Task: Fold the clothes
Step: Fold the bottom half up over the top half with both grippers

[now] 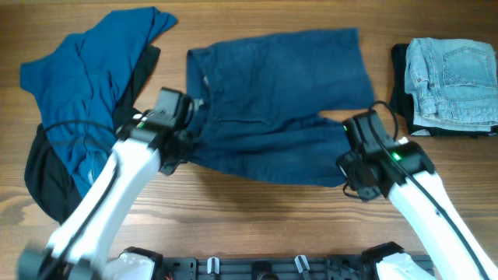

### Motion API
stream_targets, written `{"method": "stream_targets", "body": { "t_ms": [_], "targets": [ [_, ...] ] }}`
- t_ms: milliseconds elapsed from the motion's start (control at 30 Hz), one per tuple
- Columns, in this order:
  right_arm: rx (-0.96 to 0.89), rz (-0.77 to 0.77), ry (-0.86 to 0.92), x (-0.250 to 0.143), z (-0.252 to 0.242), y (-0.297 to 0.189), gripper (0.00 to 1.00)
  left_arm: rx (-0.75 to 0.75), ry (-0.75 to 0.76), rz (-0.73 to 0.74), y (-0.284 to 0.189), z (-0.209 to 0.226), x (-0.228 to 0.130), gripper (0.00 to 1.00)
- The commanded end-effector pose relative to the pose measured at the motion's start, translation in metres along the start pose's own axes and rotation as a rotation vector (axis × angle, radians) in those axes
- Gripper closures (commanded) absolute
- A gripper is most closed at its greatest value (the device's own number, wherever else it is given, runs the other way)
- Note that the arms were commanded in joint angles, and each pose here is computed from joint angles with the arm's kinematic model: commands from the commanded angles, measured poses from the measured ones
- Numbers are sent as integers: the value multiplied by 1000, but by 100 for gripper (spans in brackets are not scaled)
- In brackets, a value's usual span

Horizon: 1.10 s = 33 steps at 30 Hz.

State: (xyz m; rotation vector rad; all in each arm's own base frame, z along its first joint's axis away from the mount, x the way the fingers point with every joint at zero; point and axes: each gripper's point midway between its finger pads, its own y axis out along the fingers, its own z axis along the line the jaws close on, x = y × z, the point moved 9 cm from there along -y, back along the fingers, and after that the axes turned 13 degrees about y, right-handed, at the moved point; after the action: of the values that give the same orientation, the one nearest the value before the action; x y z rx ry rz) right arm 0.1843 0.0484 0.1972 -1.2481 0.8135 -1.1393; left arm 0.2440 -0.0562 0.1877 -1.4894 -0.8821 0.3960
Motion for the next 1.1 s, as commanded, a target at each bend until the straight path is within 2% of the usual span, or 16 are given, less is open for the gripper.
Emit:
{"method": "stream_targets", "body": {
  "t_ms": [0,100,200,400,567,733,1067],
  "targets": [
    [53,-65,-18,9,-15,-23,96,-48,-38,-146,-41,24,7,96],
    [38,-77,-36,11,-30,-31,96,-68,-43,-159,-60,41,2,96],
    [64,-83,-139,11,-33,-36,96,-62,-42,-156,-68,51,-2,96],
    [240,-72,-360,6,12,-29,96,-25,-69,-157,-57,46,1,96],
    [324,-95,-396,3,68,3,96,-16,-74,-196,-31,19,14,96],
    [409,-143,-447,1,110,29,96,-95,-108,-296,-12,-14,33,96],
    [604,-251,-390,49,143,5,96,-298,-201,-498,-26,-45,62,96]
  ]
}}
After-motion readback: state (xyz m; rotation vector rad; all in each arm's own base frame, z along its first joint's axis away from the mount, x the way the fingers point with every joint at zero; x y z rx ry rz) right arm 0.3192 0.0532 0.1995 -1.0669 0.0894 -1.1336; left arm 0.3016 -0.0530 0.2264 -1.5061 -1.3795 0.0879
